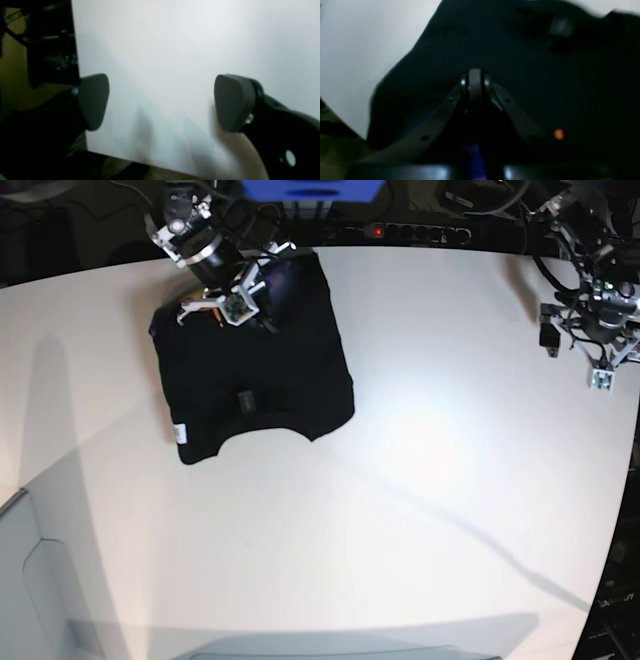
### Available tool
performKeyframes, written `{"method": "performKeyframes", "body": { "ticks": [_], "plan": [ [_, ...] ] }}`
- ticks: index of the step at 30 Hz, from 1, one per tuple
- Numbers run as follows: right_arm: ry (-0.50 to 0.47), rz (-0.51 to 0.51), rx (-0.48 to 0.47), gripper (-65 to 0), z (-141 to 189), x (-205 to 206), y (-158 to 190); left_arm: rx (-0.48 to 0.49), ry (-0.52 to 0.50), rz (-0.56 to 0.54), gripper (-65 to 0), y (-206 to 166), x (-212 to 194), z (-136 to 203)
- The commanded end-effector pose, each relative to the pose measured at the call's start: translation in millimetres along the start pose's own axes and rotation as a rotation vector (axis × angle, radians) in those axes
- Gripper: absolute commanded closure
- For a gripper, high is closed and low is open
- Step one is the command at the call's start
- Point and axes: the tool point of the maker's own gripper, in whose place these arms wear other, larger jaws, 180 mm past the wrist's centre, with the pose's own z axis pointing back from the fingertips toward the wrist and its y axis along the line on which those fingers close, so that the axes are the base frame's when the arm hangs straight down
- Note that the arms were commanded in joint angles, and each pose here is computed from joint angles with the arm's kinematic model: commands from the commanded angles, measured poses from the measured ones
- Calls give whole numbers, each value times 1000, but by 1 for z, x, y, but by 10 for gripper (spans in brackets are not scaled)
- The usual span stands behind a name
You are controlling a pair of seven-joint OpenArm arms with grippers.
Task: Fold the T-shirt properly
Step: 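Withdraw the left gripper and grasp the shirt's collar edge with the right gripper, then pull the collar edge toward the robot with the right gripper to square the shirt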
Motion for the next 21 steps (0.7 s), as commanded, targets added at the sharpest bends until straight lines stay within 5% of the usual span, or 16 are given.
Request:
{"method": "performKeyframes", "body": {
  "ticks": [1, 9, 21],
  "plan": [
    [-19, -17, 2, 0, -2, 2, 1, 31, -28, -7, -650, 12, 8, 6],
    [-44, -84, 31, 0, -12, -16, 9, 51, 1, -10, -650, 17, -7, 14],
    [-320, -49, -174, 0, 41, 66, -57, 56, 13, -22, -650, 18, -13, 18]
  ]
}}
